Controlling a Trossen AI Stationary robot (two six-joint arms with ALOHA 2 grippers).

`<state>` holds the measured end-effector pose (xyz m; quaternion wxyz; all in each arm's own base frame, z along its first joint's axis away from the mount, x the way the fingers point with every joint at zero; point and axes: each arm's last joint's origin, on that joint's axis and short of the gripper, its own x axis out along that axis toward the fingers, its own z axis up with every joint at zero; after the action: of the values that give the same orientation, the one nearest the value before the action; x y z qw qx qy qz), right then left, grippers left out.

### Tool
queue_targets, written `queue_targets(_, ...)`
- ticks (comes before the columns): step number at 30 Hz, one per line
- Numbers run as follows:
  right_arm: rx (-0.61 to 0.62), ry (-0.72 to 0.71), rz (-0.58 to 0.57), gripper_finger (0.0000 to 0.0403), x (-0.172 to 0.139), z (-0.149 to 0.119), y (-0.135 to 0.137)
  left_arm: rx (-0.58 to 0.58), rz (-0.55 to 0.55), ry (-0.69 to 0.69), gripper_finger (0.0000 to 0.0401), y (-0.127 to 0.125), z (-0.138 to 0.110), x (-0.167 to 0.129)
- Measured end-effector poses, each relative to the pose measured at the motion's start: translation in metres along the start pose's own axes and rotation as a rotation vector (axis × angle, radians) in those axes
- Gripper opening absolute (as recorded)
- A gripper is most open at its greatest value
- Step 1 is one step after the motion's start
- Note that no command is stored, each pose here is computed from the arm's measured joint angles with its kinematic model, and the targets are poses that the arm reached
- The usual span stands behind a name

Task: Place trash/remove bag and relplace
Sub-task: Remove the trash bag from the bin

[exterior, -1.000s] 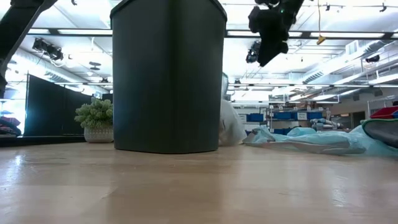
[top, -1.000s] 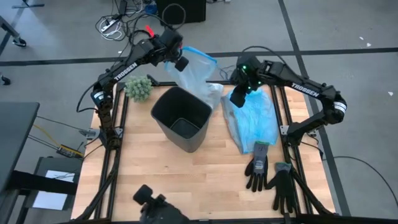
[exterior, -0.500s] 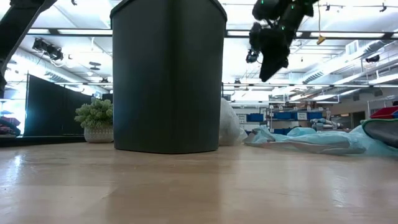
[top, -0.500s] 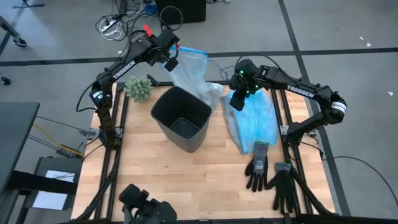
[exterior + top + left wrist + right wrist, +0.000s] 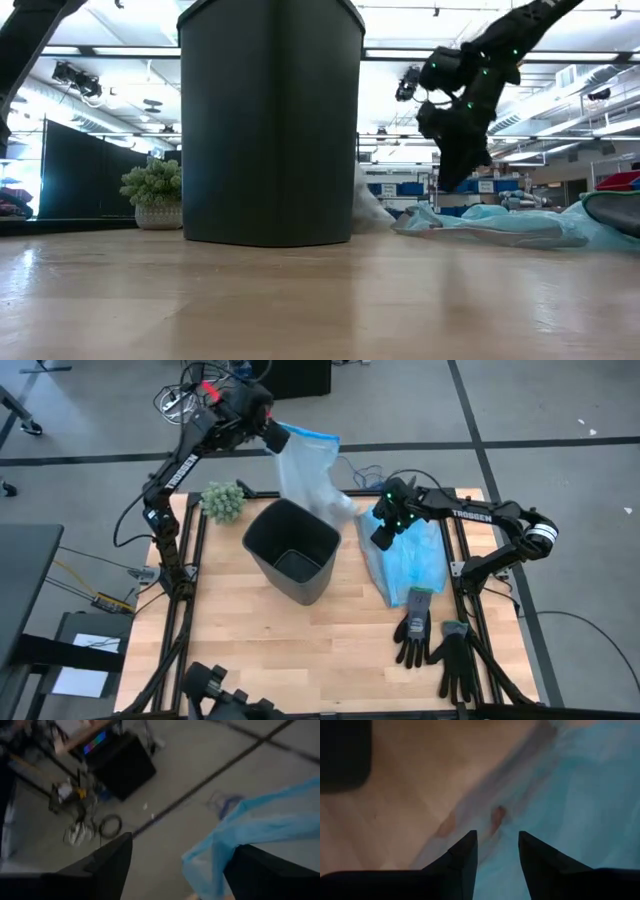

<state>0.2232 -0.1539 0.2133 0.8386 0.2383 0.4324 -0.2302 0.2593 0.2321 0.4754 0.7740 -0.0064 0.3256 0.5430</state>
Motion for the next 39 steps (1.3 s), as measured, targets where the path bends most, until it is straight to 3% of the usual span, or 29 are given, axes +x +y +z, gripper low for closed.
queue_targets(6,0.026,0.007,0.005,0.015,0.011,-0.013,0.002,-0.017,-0.017,-0.077,0.0298,0.005,0.005,-0.013)
queue_targets(10,0.042,-0.017,0.0,0.015,0.015,-0.015,0.0,-0.023,-0.027,-0.017,0.0298,-0.001,-0.002,-0.005)
queue_targets(21,0.081,0.024,0.062,0.0148,0.047,-0.015,0.002,-0.001,-0.189,0.107,0.0298,-0.036,-0.023,0.013)
queue_targets(28,0.051,-0.09,0.095,0.0148,0.039,-0.005,0.009,0.034,-0.22,0.159,0.0298,-0.052,-0.034,0.022)
queue_targets(34,0.042,-0.187,0.105,0.0148,0.024,0.004,0.009,0.019,-0.479,0.085,0.0298,-0.068,-0.028,0.026)
queue_targets(39,0.007,-0.283,0.114,0.0148,0.006,0.01,0.009,-0.079,-0.528,0.073,0.0298,-0.065,-0.025,0.036)
